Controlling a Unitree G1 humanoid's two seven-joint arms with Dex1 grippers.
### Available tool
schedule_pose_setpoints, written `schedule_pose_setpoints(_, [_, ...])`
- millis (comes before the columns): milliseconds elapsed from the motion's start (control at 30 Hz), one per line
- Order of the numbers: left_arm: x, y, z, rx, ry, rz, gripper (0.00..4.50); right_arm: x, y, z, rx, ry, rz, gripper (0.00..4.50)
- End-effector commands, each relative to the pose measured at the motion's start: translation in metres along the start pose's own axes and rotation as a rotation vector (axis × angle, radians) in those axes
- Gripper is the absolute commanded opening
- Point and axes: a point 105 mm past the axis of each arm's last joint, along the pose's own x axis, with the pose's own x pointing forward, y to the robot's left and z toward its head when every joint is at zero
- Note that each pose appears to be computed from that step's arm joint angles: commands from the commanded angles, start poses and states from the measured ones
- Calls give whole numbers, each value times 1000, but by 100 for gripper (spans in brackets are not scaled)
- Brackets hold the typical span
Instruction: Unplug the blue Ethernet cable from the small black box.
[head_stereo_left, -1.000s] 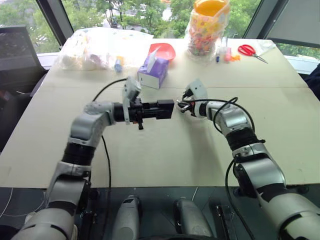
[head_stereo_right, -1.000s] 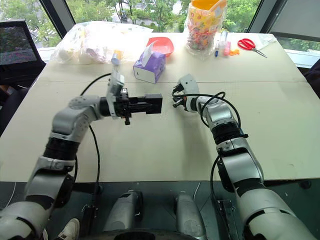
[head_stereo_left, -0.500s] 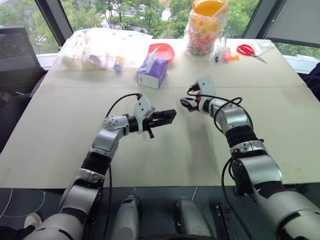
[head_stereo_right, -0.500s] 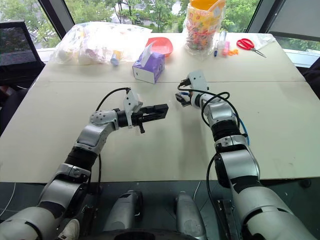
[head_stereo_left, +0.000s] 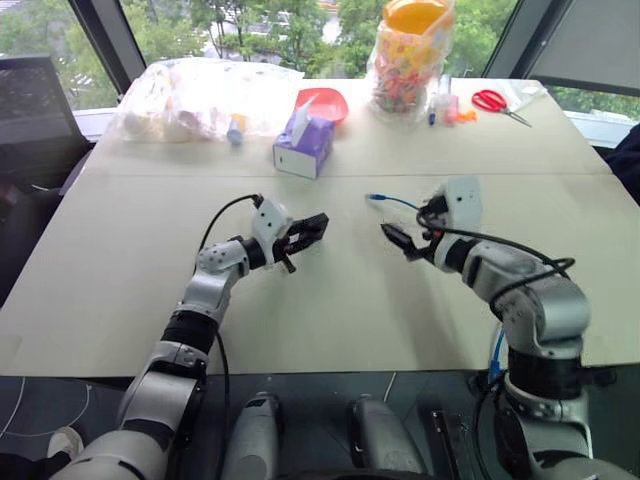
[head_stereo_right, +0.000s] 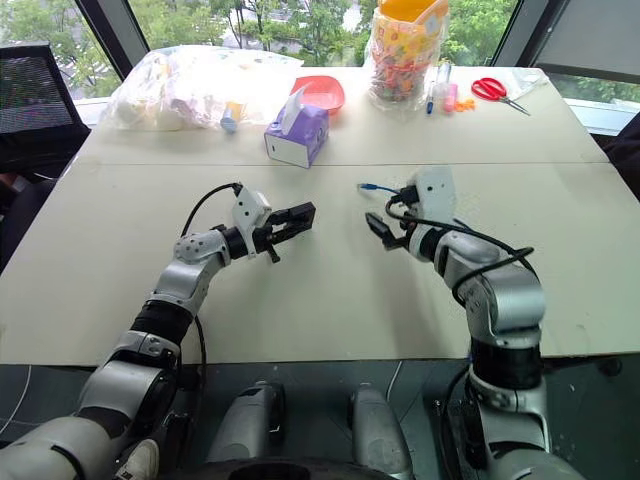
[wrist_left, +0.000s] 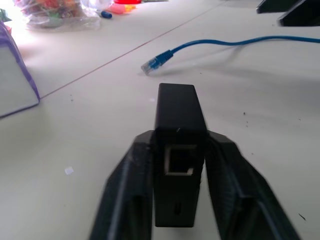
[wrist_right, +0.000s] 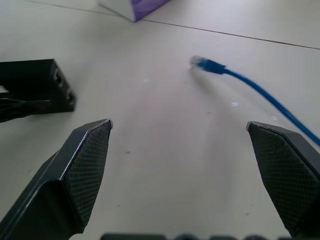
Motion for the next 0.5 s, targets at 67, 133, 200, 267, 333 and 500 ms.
schedule_pose_setpoints(67, [-14,12,6,7,-25,24,332,-18,16,13,-81,-14,103,450])
schedule_pose_setpoints(133, [-24,16,7,2,-18,18,412,-24,18,16,-95,-3,138,450])
schedule_pose_setpoints(200, [-33,18,9,-15,-14,3,448,-30,20,16,-123,14,177,450])
schedule_pose_setpoints(267, [-44,16,13,-23,-2,-38,448,-37,22,15,-166,42,217,450])
schedule_pose_setpoints(333, [-58,9,17,-44,29,-106,448,-43,23,16,-201,64,250,450])
schedule_pose_setpoints(500, [-80,-3,35,-81,77,-207,448,-53,23,26,-256,71,323,450])
